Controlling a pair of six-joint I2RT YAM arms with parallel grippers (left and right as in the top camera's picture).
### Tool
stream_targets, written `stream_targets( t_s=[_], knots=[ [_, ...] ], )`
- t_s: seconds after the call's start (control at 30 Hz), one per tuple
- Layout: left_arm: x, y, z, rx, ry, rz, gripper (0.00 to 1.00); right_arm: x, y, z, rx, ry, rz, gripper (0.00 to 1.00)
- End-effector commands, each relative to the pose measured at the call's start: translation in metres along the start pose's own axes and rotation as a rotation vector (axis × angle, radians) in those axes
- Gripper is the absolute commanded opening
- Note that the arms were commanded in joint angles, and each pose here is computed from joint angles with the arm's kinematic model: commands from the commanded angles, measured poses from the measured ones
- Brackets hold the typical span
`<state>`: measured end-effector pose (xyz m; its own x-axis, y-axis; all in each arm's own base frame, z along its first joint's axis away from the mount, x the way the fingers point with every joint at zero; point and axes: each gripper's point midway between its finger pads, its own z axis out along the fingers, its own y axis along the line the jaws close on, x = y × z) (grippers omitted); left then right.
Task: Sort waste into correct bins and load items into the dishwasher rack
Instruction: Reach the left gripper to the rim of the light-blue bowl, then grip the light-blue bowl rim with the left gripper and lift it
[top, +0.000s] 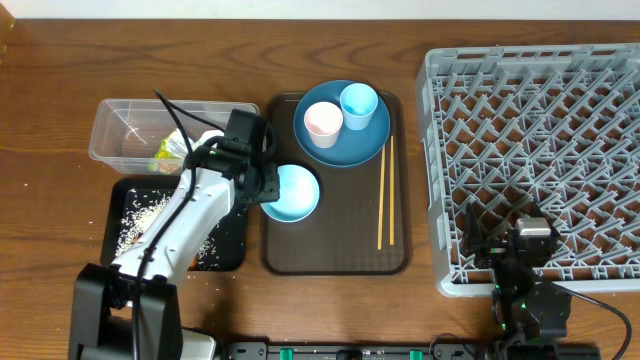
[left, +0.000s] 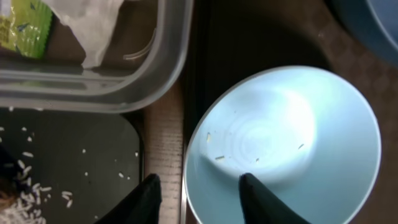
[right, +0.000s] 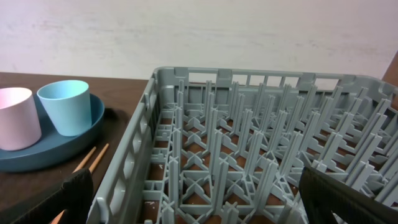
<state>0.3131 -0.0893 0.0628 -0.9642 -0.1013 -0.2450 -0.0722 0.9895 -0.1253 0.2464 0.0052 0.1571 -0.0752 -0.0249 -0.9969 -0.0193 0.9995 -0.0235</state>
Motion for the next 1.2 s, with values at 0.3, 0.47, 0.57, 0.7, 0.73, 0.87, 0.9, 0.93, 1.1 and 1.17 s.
stream_targets(
  t_s=[0.3, 0.47, 0.57, 0.7, 0.73, 0.87, 0.9, 0.93, 1.1, 1.17],
  knots=[
    [0.007, 0.007, 0.012, -0.026, 0.007, 0.01, 0.4, 0.001, -0.001, 0.0, 0.003, 0.002, -0.008, 0.99],
    [0.004, 0.006, 0.012, -0.022, -0.005, 0.01, 0.4, 0.001, -0.001, 0.0, 0.003, 0.002, -0.008, 0.99],
    [0.004, 0.006, 0.013, -0.022, -0.004, 0.01, 0.4, 0.001, -0.001, 0.0, 0.003, 0.002, -0.008, 0.99],
    [0.007, 0.006, 0.017, -0.028, 0.012, 0.011, 0.4, 0.001, -0.001, 0.0, 0.003, 0.002, -0.007, 0.99],
    [0.008, 0.006, 0.02, -0.029, 0.019, 0.014, 0.4, 0.001, -0.001, 0.0, 0.003, 0.002, -0.008, 0.99],
    [0.015, 0.003, 0.031, -0.038, 0.054, 0.029, 0.4, 0.001, -0.001, 0.0, 0.003, 0.002, -0.008, 0.99],
    [0.017, 0.002, 0.034, -0.04, 0.064, 0.031, 0.4, 0.001, -0.001, 0.0, 0.003, 0.002, -0.008, 0.99],
    [0.017, 0.001, 0.035, -0.04, 0.066, 0.033, 0.39, 0.001, -0.001, 0.0, 0.003, 0.002, -0.008, 0.99],
    [0.016, 0.0, 0.036, -0.038, 0.062, 0.025, 0.3, 0.001, -0.001, 0.0, 0.003, 0.002, -0.008, 0.99],
    [0.016, 0.0, 0.036, -0.039, 0.062, 0.025, 0.3, 0.001, -0.001, 0.0, 0.003, 0.002, -0.008, 0.99]
  ],
)
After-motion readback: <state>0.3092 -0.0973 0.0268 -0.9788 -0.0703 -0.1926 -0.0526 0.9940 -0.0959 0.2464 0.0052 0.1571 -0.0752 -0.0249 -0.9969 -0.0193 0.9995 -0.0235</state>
